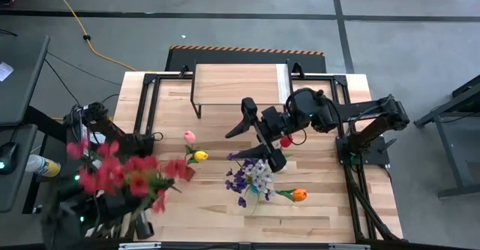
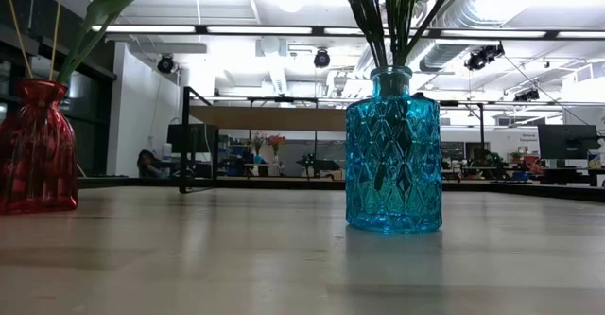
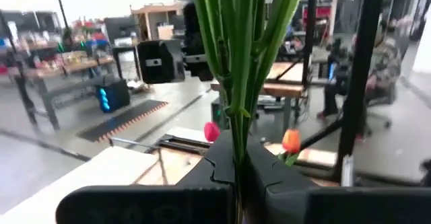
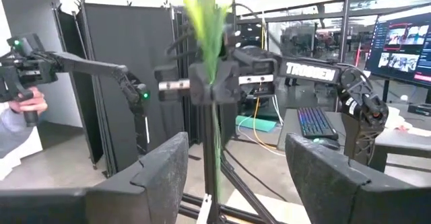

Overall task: Pick and place flowers into a vace then onto a shelf
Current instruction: Put the red flowers into the red vase

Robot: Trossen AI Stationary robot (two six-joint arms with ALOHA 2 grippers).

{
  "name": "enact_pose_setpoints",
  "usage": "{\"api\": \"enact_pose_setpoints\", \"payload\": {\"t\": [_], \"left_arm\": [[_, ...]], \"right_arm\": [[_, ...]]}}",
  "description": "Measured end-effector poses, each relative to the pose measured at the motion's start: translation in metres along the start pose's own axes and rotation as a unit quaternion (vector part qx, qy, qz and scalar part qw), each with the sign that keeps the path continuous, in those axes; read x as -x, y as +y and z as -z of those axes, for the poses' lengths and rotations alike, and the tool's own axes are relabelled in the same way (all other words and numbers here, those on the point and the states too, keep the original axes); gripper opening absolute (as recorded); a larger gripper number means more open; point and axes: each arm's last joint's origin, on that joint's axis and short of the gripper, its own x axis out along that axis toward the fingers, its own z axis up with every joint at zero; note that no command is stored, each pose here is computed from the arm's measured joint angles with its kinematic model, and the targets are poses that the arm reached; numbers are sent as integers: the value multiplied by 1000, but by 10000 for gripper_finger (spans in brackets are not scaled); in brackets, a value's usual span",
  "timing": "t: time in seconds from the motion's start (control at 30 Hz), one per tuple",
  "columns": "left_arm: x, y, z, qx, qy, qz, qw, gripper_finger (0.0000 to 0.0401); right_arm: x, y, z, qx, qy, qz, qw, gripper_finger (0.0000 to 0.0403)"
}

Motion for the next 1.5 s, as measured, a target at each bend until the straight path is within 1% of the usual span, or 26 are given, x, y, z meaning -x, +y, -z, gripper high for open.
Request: {"api": "enact_pose_setpoints", "payload": {"t": [0.03,0.27,0.33,0.4,0.53,0.7,0.8,0.93,1.07,1.23,1.37,1.5], "left_arm": [[0,-1,5,-15,0,0,1000,34],[0,-5,34,-72,0,-1,997,34],[0,-6,43,-85,1,1,996,34],[0,-4,51,-85,1,1,996,34],[-1,2,68,-89,1,1,996,34],[-1,14,85,-118,1,-1,993,34],[-1,20,93,-120,0,-1,993,34],[-1,27,108,-141,1,-1,990,34],[-1,35,122,-134,1,-1,991,34],[-1,45,137,-117,14,0,993,34],[-1,50,151,-100,27,-3,995,34],[-1,55,164,-95,42,-6,995,34]], "right_arm": [[0,-1,0,0,0,1,1000,237],[1,-3,0,1,0,6,1000,237],[1,-3,0,0,2,6,1000,236],[1,-3,1,-2,7,6,1000,235],[1,-3,4,-17,19,7,1000,238],[1,-3,7,-44,31,9,998,236],[1,-3,7,-60,35,10,998,234],[1,-4,9,-77,43,10,996,234],[1,-4,10,-91,50,12,995,234],[3,-3,8,-90,48,12,995,234],[11,0,-2,-81,34,11,996,234],[22,5,-16,-67,16,9,998,234]]}}
